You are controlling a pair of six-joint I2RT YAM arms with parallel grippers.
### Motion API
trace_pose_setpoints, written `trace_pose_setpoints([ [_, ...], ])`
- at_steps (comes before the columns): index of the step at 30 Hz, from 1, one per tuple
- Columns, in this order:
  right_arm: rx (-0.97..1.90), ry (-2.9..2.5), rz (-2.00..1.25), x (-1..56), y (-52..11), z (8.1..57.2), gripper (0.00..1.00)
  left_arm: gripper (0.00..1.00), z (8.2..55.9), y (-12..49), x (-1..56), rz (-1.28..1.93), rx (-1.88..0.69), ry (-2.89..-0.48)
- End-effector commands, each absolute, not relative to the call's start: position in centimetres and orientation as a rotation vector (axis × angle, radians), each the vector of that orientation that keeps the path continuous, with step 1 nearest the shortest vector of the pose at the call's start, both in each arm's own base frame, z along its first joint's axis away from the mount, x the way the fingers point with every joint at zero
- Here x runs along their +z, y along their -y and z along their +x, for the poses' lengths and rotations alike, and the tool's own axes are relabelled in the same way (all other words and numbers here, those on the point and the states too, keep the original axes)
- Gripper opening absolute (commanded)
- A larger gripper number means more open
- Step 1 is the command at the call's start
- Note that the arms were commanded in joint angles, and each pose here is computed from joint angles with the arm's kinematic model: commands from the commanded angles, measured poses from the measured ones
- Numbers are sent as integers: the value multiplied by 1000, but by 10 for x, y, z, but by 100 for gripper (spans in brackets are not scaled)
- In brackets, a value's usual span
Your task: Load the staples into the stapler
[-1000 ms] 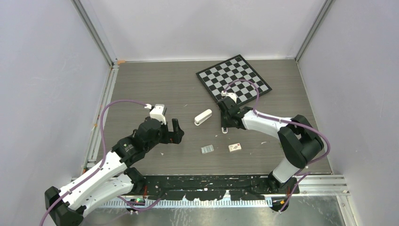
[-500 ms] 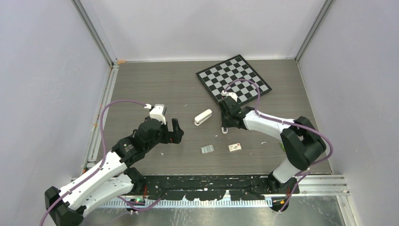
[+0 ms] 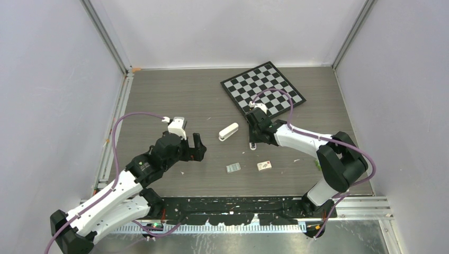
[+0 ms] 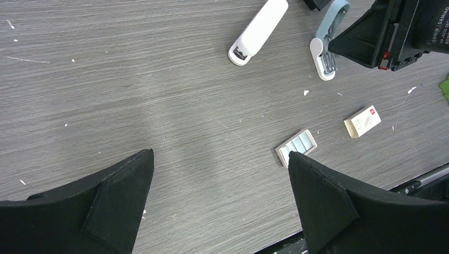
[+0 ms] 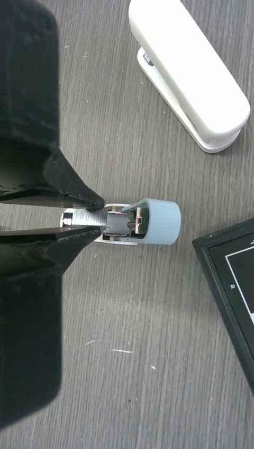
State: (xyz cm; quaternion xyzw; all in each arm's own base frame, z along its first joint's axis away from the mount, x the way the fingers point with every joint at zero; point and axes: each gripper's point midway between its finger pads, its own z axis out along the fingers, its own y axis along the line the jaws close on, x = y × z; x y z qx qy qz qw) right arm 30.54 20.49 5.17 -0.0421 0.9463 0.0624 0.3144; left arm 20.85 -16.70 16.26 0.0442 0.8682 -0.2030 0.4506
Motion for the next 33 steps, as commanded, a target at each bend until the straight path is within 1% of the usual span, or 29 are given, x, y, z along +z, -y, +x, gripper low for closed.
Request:
trace_pose_setpoints([
  [1, 149, -2465, -107, 50, -203, 314, 22, 100, 213, 167, 178, 100, -508, -2090],
  [24, 142, -2482, -112, 38, -203, 311, 22, 100, 215, 167, 176, 100, -496, -2095],
  [33, 158, -2484, -81, 45, -206, 312, 22, 100, 215, 167, 176, 101, -498, -2095],
])
